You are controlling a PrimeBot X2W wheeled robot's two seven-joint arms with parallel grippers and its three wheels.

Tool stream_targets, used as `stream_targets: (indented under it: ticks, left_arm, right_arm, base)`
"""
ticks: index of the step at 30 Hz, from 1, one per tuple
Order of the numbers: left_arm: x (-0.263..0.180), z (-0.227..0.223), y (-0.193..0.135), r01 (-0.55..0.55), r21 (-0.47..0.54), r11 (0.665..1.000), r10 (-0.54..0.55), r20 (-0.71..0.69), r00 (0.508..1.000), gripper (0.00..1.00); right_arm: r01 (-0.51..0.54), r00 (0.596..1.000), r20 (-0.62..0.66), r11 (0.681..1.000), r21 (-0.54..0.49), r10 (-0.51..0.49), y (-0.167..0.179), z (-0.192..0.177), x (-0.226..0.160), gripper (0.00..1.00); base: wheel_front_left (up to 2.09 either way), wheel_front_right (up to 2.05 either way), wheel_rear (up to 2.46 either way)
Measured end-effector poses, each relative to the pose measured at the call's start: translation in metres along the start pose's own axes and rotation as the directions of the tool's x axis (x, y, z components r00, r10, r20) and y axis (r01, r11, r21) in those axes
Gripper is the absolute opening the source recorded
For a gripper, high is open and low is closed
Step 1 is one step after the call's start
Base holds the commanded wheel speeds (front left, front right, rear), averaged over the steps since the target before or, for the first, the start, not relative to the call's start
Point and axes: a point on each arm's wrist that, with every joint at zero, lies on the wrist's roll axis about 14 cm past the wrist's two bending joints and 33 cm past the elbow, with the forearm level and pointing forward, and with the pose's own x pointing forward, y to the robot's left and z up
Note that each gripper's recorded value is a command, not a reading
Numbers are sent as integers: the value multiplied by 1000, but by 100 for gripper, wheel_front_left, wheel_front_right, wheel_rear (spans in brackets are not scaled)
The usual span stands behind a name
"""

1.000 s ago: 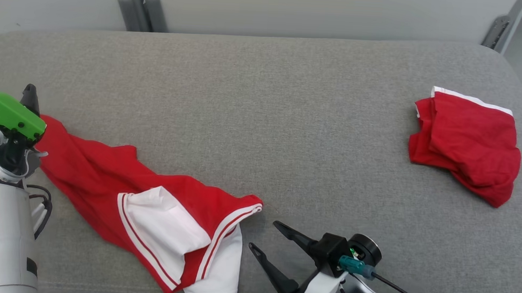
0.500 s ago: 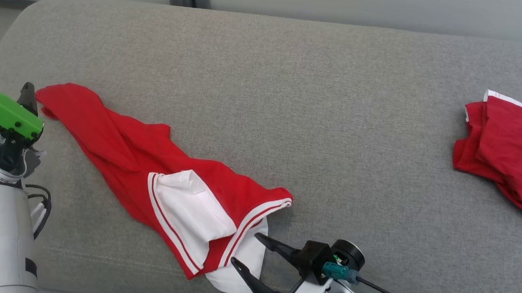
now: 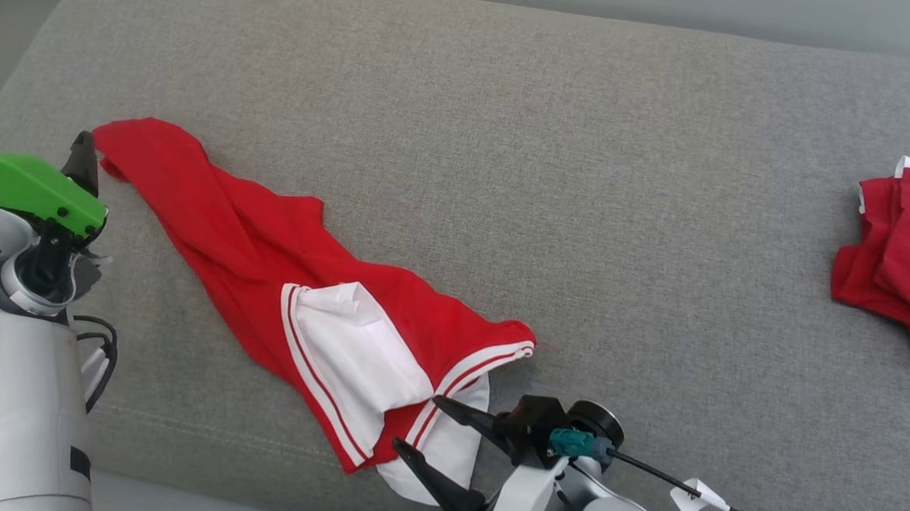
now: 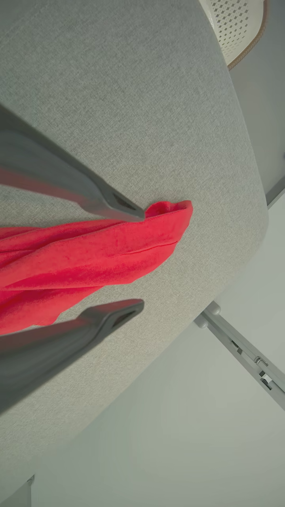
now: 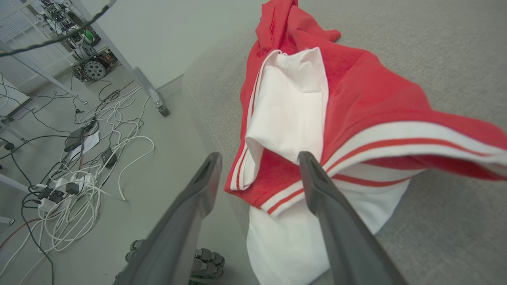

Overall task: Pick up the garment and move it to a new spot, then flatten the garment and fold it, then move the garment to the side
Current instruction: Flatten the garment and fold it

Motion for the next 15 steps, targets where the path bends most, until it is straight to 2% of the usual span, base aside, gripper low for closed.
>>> stream_targets:
  ticks: [9, 15]
  left_arm:
    - [2, -10, -2, 11, -4, 1000, -12, -18, 1000, 100]
    - [0, -8, 5, 0, -6, 1000, 0, -11, 1000, 100]
  right_arm:
    - [-38, 997, -63, 999, -2, 38, -3, -11, 11, 100]
    - [-77, 989, -122, 997, 28, 80, 8, -28, 12, 100]
  base:
    - [0, 0, 0]
    - [0, 0, 0]
